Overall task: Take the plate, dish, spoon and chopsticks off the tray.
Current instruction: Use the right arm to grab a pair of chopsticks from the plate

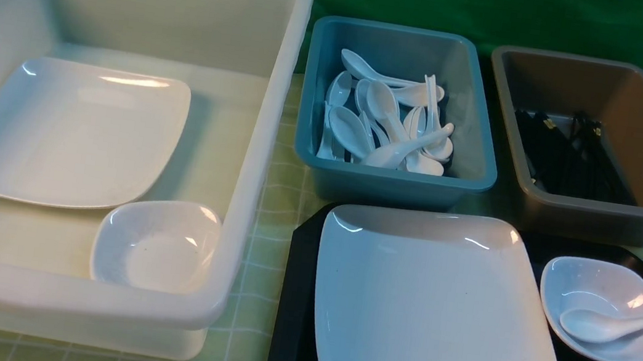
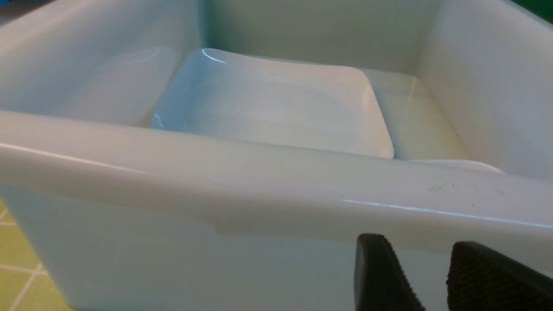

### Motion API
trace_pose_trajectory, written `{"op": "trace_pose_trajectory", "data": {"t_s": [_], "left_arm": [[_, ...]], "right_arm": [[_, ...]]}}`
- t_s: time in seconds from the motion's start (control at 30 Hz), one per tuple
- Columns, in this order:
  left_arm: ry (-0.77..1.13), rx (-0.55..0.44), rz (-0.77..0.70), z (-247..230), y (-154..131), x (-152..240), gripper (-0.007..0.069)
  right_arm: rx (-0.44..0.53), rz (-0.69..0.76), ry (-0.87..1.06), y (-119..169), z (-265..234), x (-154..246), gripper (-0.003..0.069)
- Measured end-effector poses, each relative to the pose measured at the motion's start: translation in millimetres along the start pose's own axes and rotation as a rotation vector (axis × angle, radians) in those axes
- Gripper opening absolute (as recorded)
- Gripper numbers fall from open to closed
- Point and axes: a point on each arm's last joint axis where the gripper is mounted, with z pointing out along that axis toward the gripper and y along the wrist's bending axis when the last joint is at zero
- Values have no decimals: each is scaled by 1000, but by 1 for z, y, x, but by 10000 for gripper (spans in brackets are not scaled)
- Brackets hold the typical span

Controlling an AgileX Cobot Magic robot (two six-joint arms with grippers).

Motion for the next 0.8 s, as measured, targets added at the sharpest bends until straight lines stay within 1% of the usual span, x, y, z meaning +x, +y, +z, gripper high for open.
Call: {"op": "trace_pose_trajectory", "data": {"t_s": [0.03,0.1,0.13,0.27,0.3,0.37,0.47,0.5,0.57,0.6,0.63,0.67,0.7,0.73,0.8], "left_arm": [[0,0,0,0,0,0,223],[0,0,0,0,0,0,223],[0,0,0,0,0,0,223],[0,0,0,0,0,0,223],[0,0,0,0,0,0,223],[0,0,0,0,0,0,223],[0,0,0,0,0,0,223],[0,0,0,0,0,0,223],[0,0,0,0,0,0,223],[0,0,0,0,0,0,223],[0,0,0,0,0,0,223],[0,0,0,0,0,0,223],[0,0,3,0,0,0,223],[0,0,3,0,0,0,223],[0,0,3,0,0,0,223]], "right_arm": [[-3,18,-6,0,0,-1,246],[-51,91,-91,4,0,-8,246],[-57,94,-101,5,-1,-9,246],[-123,193,-199,9,-2,-19,244],[-134,210,-212,10,-3,-20,234],[-149,234,-231,11,-3,-22,199],[-196,261,-290,22,-10,-44,59],[-211,252,-313,28,-12,-54,36],[-221,165,-354,48,-21,-91,16],[-216,139,-355,50,-21,-94,14],[-175,50,-313,60,-21,-112,9],[-134,-68,-268,73,-22,-135,8],[-92,-116,-187,76,-16,-140,7],[-42,-216,-79,85,-10,-156,6],[34,-315,147,89,9,-164,6]]}}
